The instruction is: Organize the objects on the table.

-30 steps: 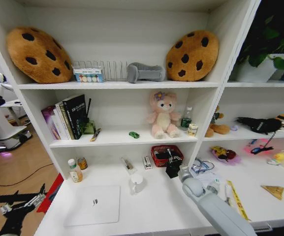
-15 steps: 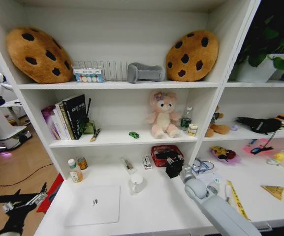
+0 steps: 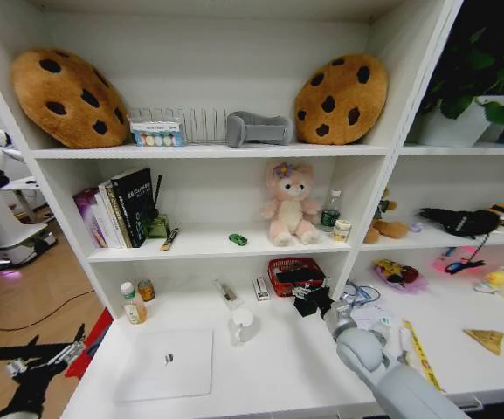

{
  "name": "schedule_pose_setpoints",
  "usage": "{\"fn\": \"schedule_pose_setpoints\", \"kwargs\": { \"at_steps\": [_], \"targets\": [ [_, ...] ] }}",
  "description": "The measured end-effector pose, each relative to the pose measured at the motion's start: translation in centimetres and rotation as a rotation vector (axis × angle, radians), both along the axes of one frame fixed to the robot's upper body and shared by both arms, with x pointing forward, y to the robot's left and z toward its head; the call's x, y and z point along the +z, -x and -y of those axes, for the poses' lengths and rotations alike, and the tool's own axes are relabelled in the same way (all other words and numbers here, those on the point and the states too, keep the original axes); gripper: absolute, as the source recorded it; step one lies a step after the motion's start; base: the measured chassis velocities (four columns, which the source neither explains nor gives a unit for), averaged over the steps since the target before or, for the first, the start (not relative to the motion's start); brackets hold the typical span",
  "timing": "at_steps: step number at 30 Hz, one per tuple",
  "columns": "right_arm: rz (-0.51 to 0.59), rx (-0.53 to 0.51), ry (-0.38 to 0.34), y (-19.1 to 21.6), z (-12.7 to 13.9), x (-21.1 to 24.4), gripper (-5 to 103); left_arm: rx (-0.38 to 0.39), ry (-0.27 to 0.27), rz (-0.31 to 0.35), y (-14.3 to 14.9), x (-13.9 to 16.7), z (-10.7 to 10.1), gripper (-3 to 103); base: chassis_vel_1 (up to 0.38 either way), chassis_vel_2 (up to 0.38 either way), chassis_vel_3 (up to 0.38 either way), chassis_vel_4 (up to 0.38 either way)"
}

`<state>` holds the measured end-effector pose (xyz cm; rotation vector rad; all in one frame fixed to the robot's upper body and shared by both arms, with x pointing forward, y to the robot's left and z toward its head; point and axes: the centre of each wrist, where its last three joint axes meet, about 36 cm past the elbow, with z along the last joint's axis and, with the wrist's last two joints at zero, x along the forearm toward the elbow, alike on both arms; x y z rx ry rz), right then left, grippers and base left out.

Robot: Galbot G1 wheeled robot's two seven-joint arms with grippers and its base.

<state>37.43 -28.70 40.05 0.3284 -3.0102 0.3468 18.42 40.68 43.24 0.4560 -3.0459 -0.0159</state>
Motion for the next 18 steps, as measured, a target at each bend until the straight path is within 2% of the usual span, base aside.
{"fn": "schedule_pose_setpoints", "kwargs": {
  "at_steps": [8, 12, 18],
  "targets": [
    [-0.009, 0.018, -0.046, 3.1, -0.7, 1.2, 100, 0.002, 0.001, 0.0, 0.1, 0.0, 0.1, 100, 0.0, 0.0, 0.0, 0.0],
    [-0.029, 0.015, -0.02, 4.9, -0.7, 0.9, 100, 0.002, 0.002, 0.001, 0.1, 0.0, 0.1, 100, 0.0, 0.0, 0.0, 0.0],
    [-0.059, -0.013, -0.018, 7.7, -0.3, 0.0, 100, -0.005, 0.007, 0.012, -0.3, 0.1, 0.2, 100, 0.0, 0.0, 0.0, 0.0]
  ]
}}
